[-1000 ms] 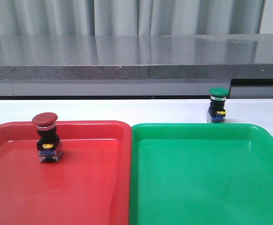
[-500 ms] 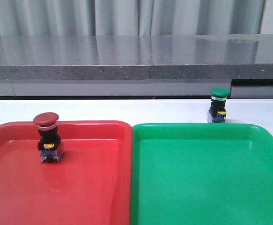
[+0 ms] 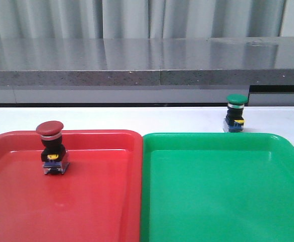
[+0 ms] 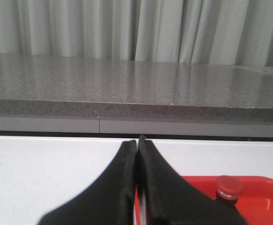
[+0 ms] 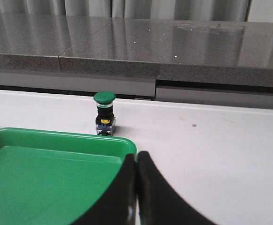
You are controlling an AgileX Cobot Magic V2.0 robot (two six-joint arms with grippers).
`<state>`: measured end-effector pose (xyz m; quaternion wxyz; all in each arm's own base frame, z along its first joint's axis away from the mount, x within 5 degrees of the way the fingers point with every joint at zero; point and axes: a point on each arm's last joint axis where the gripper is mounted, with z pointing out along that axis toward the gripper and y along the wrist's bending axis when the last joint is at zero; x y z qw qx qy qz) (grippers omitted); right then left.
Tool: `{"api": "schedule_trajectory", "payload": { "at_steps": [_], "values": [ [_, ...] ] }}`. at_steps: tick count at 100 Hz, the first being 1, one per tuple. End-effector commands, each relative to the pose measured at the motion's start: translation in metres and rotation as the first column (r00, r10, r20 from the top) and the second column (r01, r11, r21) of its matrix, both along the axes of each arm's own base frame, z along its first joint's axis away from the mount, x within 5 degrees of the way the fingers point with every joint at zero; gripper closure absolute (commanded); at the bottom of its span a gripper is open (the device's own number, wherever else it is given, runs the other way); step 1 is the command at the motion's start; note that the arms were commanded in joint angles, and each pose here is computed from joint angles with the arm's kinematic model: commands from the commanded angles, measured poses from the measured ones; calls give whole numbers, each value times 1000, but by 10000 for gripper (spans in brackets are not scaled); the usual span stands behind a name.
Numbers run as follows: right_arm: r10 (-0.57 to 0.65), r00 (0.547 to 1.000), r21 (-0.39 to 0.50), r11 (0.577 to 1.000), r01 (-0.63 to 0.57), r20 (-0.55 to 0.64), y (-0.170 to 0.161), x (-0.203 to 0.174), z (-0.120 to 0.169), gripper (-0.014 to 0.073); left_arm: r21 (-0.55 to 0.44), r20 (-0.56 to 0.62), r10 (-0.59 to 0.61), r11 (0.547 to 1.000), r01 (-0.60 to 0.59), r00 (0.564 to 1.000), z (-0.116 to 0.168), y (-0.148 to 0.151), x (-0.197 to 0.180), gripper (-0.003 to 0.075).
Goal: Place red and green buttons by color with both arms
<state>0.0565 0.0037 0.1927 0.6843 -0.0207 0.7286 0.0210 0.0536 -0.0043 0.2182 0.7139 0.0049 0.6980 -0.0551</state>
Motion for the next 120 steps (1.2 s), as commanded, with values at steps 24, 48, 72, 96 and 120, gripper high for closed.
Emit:
{"api": "schedule_trajectory", "payload": {
  "at_steps": [24, 48, 72, 96, 120],
  "values": [
    [-10, 993, -5, 1000, 10, 114, -1, -2, 13, 662, -2, 46, 3, 1000, -3, 999, -12, 0, 1, 740],
    [-10, 993, -5, 1000, 10, 114, -1, -2, 13, 662, -2, 45, 2, 1000, -2, 999, -18, 0, 2, 739],
    [-10, 993, -5, 1000, 10, 114, -1, -2, 13, 662, -5, 80, 0, 1000, 0, 997, -15, 0, 1, 739],
    [-10, 993, -5, 1000, 10, 114, -1, -2, 13, 662, -6, 89, 0, 1000, 1, 996, -14, 0, 1, 739],
    [-10, 993, -5, 1000, 10, 114, -1, -2, 13, 662, -6, 89, 0, 1000, 1, 996, -14, 0, 1, 739]
  ]
}}
